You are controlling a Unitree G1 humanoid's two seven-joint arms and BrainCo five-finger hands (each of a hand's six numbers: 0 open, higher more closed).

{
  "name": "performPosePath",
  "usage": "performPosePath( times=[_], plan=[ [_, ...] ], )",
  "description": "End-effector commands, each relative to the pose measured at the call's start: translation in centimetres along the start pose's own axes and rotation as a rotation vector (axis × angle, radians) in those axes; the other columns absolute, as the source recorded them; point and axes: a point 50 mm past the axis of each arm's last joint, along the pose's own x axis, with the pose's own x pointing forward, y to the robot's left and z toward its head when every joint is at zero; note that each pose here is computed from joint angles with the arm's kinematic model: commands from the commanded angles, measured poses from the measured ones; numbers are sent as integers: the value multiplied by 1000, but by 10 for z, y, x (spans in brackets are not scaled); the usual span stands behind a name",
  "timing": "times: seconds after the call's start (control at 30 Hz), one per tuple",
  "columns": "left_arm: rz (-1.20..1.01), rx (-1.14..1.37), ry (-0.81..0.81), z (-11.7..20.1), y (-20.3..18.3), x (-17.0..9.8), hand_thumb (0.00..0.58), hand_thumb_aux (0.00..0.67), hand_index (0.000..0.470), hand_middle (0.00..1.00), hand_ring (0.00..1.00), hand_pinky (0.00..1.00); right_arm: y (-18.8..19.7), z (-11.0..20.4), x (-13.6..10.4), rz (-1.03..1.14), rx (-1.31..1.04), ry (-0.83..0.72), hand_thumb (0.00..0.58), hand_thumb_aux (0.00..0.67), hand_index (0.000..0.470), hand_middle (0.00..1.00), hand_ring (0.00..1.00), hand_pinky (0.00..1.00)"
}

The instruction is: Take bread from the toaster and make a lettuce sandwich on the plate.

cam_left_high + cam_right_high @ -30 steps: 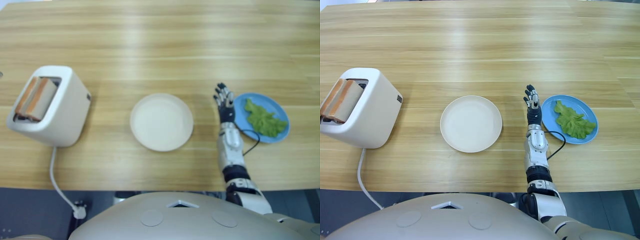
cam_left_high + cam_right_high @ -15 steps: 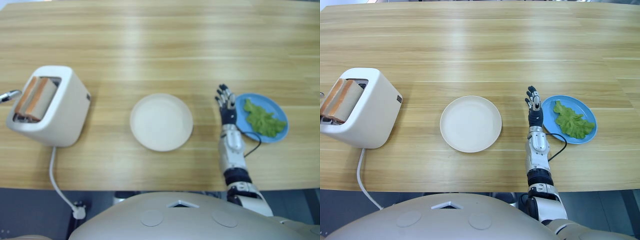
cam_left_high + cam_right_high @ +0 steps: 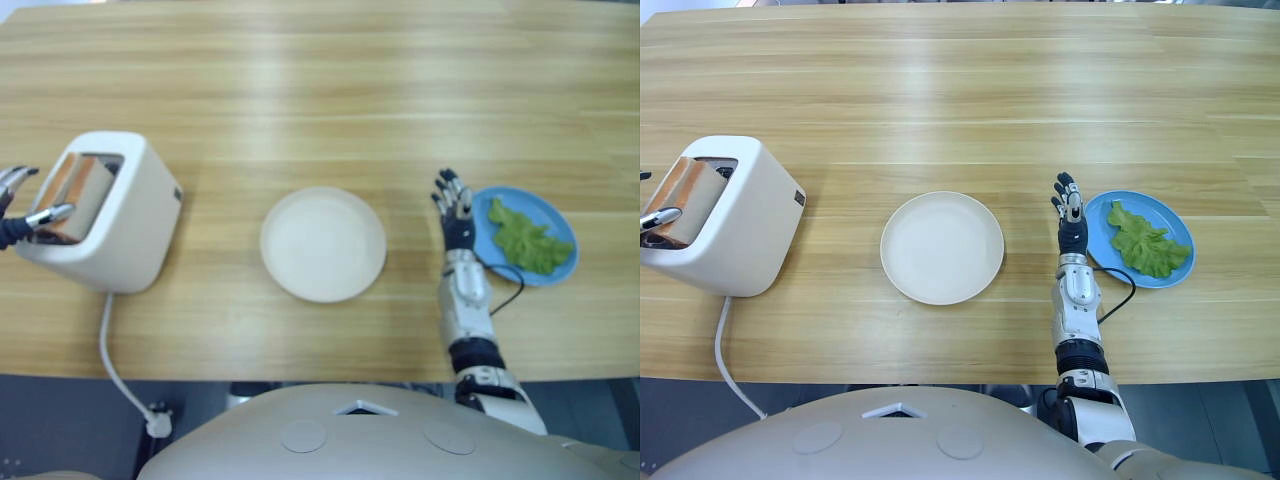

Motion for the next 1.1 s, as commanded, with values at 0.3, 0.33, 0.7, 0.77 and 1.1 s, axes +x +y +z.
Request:
performPosePath(
  times=[0.3,0.33,0.7,0.77,1.1],
  plan=[
    [-12,-14,1,-2,-2,1,0,0,0,0,0,0,-4,1,-1,-5,-6,10,0,0,0,0,0,0],
    [-5,-22,-4,-1,-1,2,0,0,0,0,0,0,-4,1,-1,-6,-7,10,0,0,0,0,0,0],
    [28,-23,43,-8,-2,2,0,0,0,0,0,0,-3,1,1,-1,-7,13,0,0,0,0,0,0],
    [20,-11,49,-9,-4,2,0,0,0,0,0,0,-3,1,1,-1,-7,13,0,0,0,0,0,0],
    [14,-2,68,-13,-7,3,0,0,0,0,0,0,-5,1,0,-4,-9,13,0,0,0,0,0,0]
  ],
)
